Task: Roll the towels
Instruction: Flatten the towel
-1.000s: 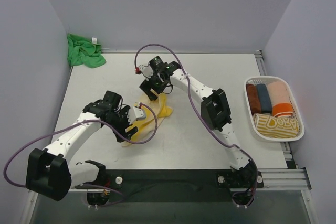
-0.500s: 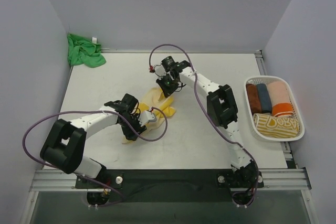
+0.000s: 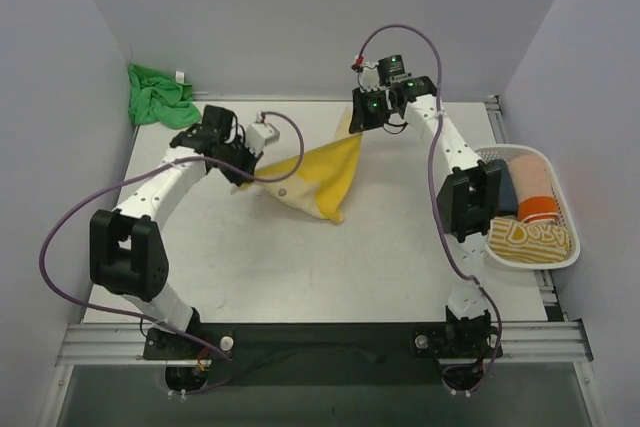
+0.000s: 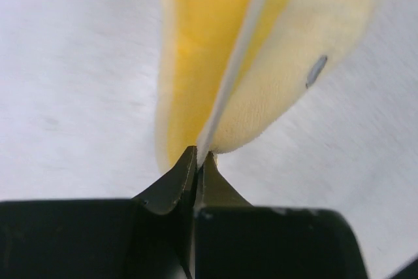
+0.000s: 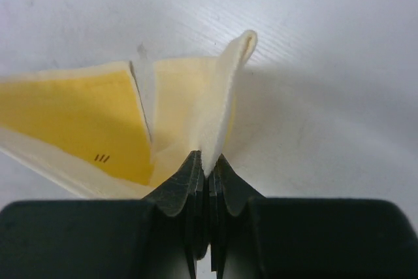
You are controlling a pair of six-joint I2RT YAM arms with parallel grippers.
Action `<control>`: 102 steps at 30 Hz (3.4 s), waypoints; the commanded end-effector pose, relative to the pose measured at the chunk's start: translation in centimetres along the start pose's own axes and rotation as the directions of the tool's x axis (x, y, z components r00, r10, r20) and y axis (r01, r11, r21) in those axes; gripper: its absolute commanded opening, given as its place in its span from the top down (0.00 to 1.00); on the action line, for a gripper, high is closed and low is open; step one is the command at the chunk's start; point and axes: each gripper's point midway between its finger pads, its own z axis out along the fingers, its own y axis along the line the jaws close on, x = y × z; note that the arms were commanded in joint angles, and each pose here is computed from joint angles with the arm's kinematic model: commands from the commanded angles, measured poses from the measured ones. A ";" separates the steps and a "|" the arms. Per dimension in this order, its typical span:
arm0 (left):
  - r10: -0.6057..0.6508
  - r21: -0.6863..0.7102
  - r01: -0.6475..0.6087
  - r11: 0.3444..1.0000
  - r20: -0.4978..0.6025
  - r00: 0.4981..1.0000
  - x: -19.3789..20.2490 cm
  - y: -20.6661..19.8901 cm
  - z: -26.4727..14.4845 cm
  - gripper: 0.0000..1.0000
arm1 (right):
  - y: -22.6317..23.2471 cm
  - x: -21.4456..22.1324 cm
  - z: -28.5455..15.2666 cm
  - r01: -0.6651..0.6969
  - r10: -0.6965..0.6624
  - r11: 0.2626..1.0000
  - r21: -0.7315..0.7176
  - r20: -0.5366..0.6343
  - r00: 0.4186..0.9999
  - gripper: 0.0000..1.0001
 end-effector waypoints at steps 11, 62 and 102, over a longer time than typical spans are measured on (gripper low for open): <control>0.119 -0.079 -0.118 0.990 0.010 0.993 -0.4 3.5 -6.5 1.00 | -1.3 0.2 -9.6 -0.289 0.312 0.943 -0.164 0.137 0.940 1.00; -0.488 -0.148 0.467 0.872 -0.174 0.855 11.9 8.8 2.7 0.44 | 4.0 21.5 2.4 -0.177 0.140 0.984 -0.030 -0.485 0.863 0.56; -0.469 -0.033 0.467 0.883 -0.049 0.882 3.9 14.2 3.2 0.49 | -4.3 16.8 -6.4 -0.130 0.173 0.982 0.140 -0.365 0.915 0.42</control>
